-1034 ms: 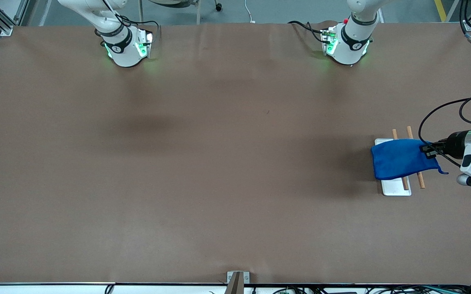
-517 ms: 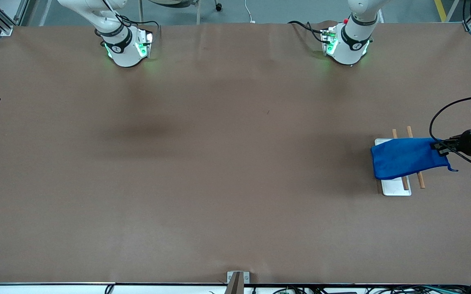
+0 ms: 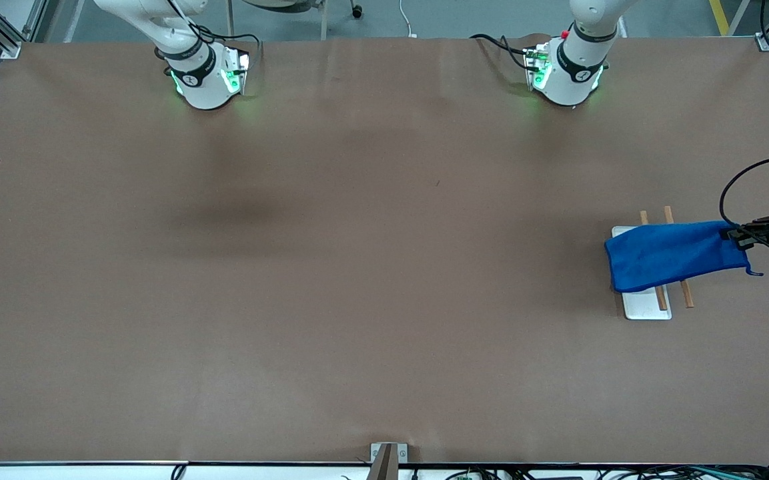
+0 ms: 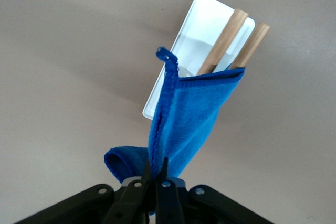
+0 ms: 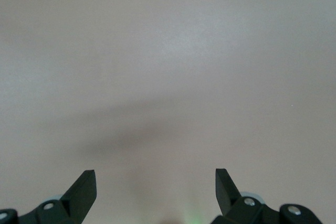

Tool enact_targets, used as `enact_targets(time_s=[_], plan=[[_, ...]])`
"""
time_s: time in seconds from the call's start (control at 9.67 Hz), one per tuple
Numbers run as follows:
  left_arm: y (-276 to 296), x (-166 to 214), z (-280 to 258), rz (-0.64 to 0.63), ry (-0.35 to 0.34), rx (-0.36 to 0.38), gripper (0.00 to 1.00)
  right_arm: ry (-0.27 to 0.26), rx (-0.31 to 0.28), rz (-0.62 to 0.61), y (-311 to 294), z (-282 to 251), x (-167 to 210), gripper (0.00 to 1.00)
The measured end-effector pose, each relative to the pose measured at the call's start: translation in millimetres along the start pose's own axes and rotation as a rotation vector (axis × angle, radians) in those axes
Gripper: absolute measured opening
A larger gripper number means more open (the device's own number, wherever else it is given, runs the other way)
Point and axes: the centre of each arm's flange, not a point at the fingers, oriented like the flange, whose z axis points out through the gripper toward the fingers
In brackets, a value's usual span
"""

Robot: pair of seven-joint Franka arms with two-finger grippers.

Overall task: Right arm passes towel to left arm to hang
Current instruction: 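Drape the towel over the wooden dowels with the left gripper, then open the left gripper to release the towel on the rack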

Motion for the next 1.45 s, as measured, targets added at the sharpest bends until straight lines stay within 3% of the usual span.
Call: enact_targets(time_s=[1.45], plan=[[-67.2, 39.6, 50.5, 0.105, 0.0, -0.032, 0.04, -0.004, 0.0, 0.0, 0.0, 0.9, -0.2, 1.0]])
